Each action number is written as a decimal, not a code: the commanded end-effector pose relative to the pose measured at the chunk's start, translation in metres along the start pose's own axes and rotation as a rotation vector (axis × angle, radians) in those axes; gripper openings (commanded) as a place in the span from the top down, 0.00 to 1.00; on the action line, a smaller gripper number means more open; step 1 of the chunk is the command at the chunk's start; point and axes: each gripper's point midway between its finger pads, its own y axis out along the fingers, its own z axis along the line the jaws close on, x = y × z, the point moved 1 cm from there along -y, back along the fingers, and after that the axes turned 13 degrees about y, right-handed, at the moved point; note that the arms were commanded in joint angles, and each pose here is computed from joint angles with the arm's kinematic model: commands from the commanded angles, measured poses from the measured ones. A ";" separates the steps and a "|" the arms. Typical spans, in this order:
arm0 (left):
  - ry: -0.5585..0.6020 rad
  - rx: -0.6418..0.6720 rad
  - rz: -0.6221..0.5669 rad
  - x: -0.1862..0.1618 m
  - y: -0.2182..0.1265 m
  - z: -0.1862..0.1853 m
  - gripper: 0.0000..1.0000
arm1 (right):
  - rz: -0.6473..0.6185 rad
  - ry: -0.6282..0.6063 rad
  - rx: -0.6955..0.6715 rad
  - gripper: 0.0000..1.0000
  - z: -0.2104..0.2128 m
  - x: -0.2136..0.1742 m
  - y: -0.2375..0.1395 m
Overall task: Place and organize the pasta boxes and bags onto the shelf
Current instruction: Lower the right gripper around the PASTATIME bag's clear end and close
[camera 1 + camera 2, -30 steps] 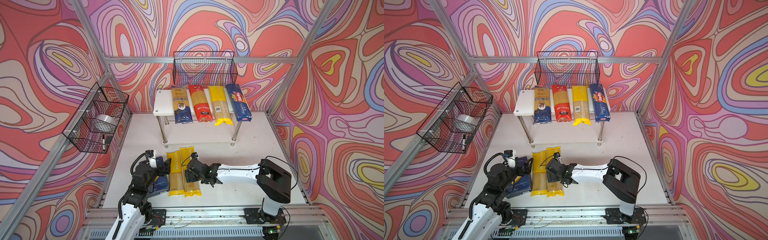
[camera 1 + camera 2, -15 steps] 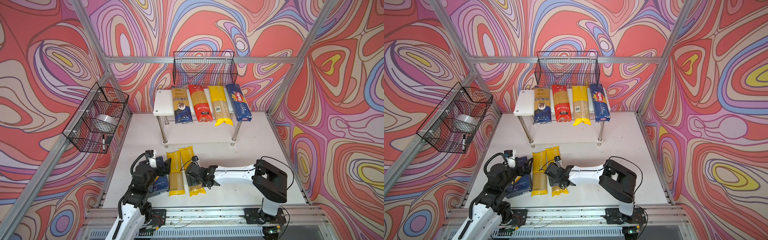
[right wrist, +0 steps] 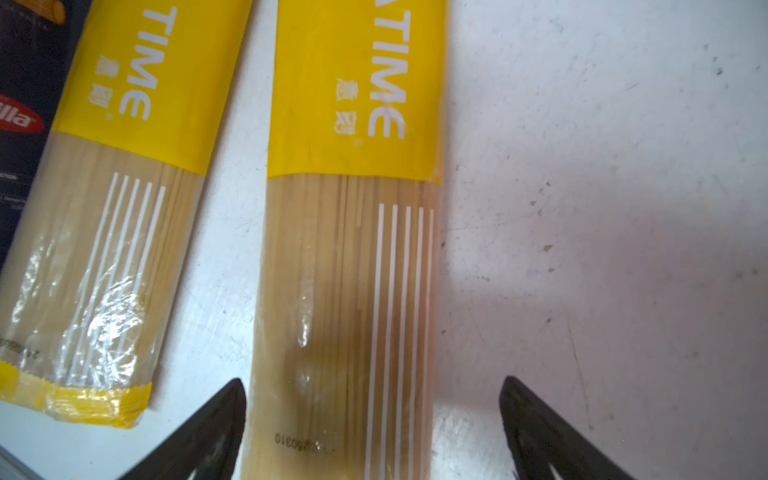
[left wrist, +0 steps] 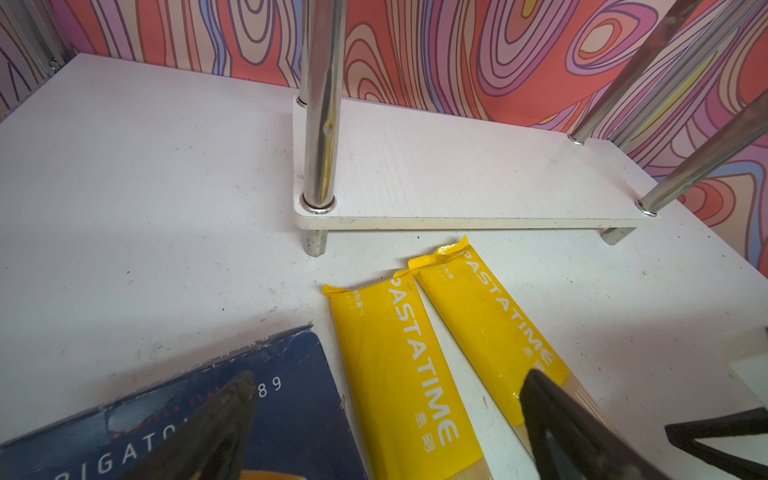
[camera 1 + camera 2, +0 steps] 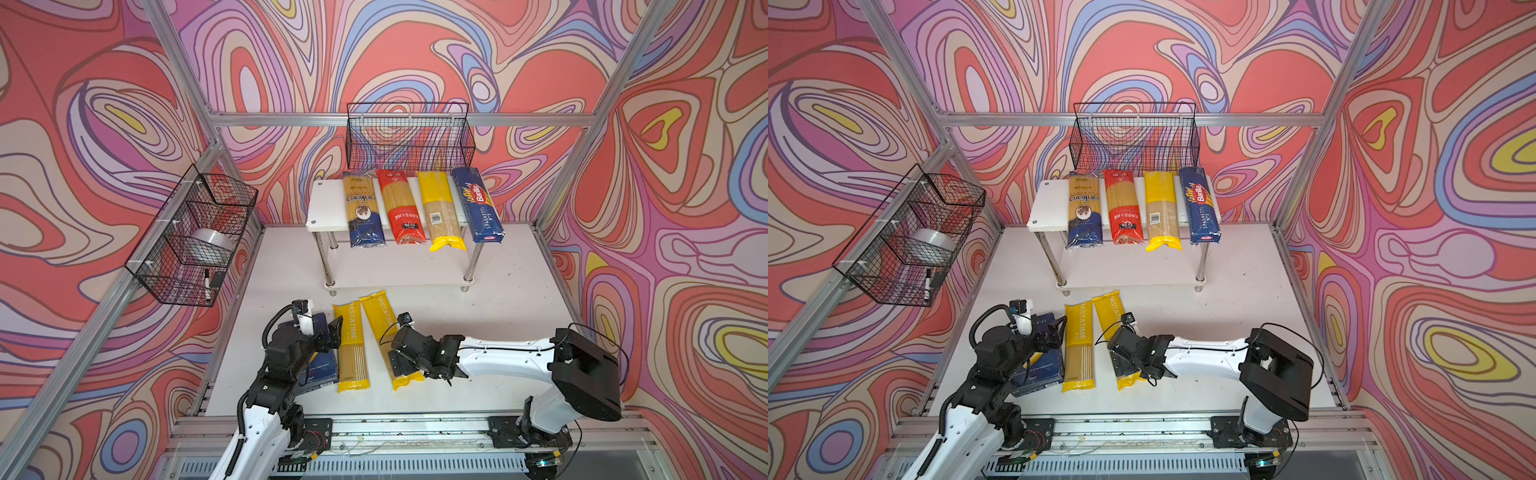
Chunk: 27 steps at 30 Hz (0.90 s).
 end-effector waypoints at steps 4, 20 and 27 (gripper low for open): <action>-0.001 0.003 -0.041 0.013 -0.004 0.000 0.00 | -0.041 -0.071 0.017 0.02 0.014 0.015 0.001; -0.001 0.002 -0.040 0.012 -0.004 0.000 0.00 | 0.009 -0.104 -0.006 0.01 0.014 0.003 0.024; -0.001 0.004 -0.039 0.012 -0.004 0.000 0.00 | 0.060 -0.106 -0.016 0.02 0.014 -0.010 0.043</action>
